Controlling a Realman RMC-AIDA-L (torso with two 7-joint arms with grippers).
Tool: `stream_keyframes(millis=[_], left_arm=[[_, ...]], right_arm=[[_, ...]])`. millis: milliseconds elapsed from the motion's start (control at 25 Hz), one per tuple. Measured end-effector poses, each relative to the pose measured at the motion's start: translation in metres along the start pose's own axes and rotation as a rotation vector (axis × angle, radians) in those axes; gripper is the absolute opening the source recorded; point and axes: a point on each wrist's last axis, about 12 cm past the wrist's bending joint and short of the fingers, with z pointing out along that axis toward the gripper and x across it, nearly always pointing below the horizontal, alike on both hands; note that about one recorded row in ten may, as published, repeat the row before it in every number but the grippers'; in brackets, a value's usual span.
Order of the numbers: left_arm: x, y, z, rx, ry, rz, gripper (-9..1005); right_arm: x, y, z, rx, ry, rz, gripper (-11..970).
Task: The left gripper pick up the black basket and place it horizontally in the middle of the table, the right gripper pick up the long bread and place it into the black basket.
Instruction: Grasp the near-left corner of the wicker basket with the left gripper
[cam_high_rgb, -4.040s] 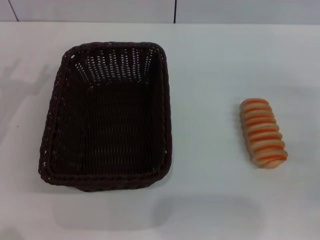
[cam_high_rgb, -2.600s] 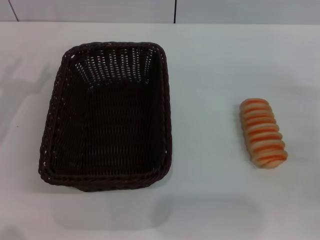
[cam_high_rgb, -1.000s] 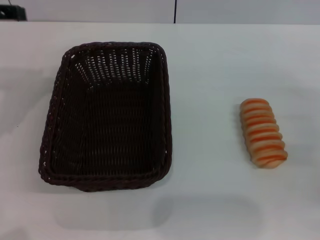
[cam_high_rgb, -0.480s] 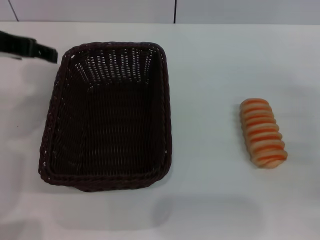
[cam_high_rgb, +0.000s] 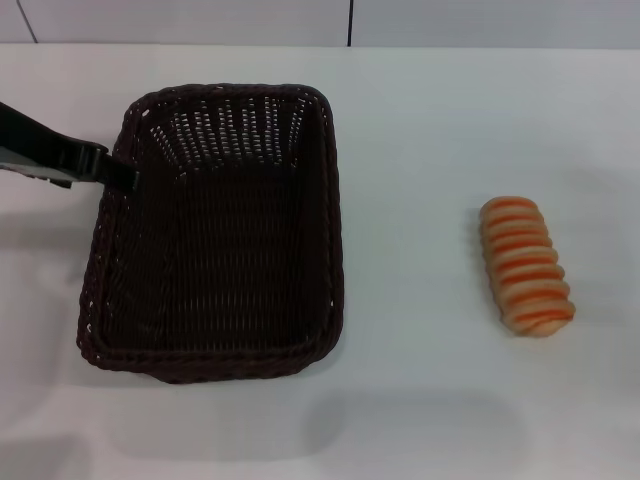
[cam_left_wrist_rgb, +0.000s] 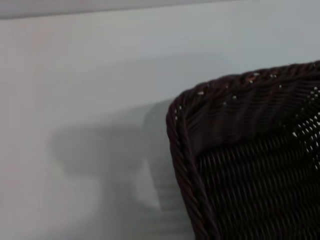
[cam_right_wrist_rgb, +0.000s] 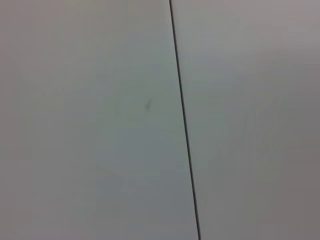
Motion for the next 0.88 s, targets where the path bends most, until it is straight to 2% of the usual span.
stream_keyframes(millis=[320,480,880], left_arm=[[0.005,0.001,0.009,0.011,0.055,-0.013,820],[0.008,0.0,0.023,0.022,0.1,-0.019,819],[0.008,0.002,0.037,0.027,0.114,-0.023,817]], right_arm=[[-0.001,0.001,0.002,-0.003,-0.008,0.0,777],[-0.002,0.001,0.003,-0.004,-0.012,0.0,777],[-0.003,0.001,0.004,-0.006,-0.017,-0.002,776]])
